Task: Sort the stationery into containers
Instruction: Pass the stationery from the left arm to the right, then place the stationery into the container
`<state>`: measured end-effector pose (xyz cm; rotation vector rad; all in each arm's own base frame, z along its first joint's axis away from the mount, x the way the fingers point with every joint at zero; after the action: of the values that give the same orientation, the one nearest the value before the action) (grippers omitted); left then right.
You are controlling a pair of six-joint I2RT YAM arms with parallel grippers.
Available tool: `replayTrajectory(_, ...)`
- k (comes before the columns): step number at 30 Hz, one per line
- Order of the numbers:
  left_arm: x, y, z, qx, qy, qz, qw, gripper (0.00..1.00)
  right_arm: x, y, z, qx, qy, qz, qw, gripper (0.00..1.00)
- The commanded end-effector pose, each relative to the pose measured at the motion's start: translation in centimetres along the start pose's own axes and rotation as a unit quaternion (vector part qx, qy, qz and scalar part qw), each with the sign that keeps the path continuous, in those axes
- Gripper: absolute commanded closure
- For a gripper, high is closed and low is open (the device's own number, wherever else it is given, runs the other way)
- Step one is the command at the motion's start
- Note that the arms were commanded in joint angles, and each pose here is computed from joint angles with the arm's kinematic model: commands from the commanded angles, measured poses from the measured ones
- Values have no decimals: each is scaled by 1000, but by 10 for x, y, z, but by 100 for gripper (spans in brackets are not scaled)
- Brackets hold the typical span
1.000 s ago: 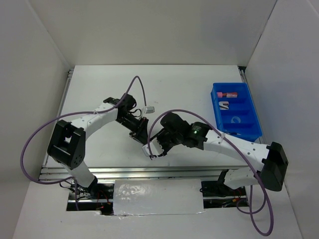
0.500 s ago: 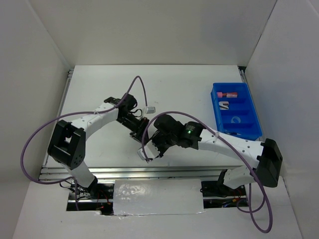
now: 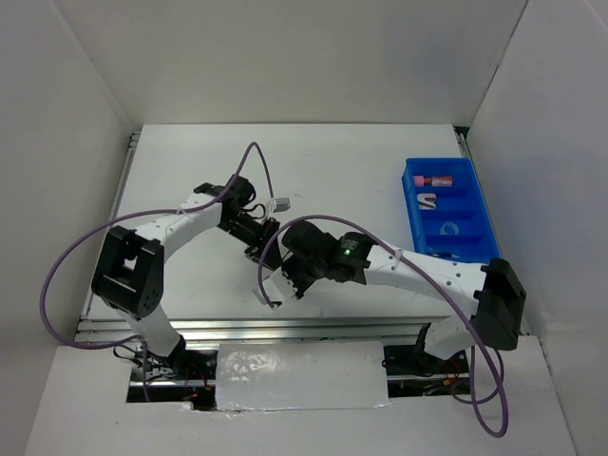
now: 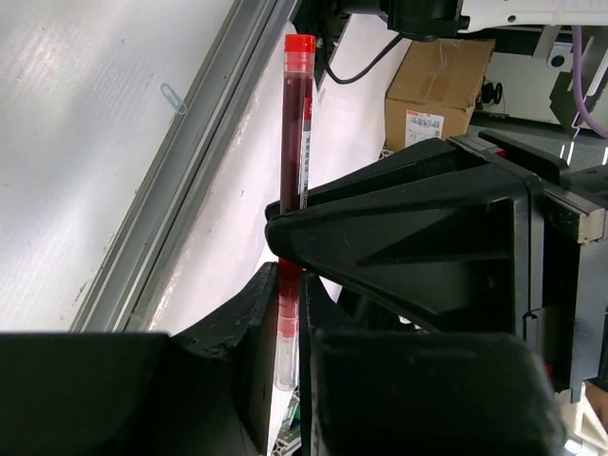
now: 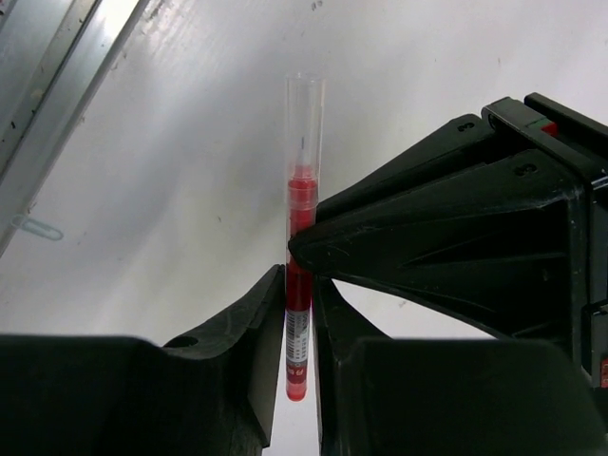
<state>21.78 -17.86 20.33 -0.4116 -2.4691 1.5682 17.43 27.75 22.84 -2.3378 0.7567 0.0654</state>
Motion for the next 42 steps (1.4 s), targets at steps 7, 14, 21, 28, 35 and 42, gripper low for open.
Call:
replayTrajectory(7, -4, -4, -2, 18, -10, -11, 1000, 95, -5, -12, 3, 0, 42, 5, 999, 89)
replayTrajectory(14, -6, 6, -23, -4, -67, -22, 998, 1, 28, 4, -29, 4, 81, 45, 996, 98)
replayTrajectory(21, -22, 6, -52, -40, -115, 16, 992, 1, 116, 61, -121, -9, 205, 104, 973, 99)
replayTrajectory(28, -32, 8, -49, -57, -120, 31, 991, 1, 168, 129, -194, -75, 312, 167, 932, 99)
replayTrajectory(35, -38, 10, -47, -64, -119, 30, 990, 1, 202, 163, -236, -147, 360, 211, 897, 98)
replayTrajectory(42, -38, 14, -44, -61, -114, 22, 991, 1, 223, 191, -239, -179, 379, 225, 880, 97)
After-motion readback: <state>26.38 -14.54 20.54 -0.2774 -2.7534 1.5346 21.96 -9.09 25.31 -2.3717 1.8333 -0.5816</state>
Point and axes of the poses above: each gripper's point midway between its finger pads, its own z axis out along the fingers, its own y axis along the line the jaws close on, x = y × z, the point moved 9 cm from there along -z, back along the fingers, and after that the axes turned 9 degrees about -z, right-handed, at the moved point
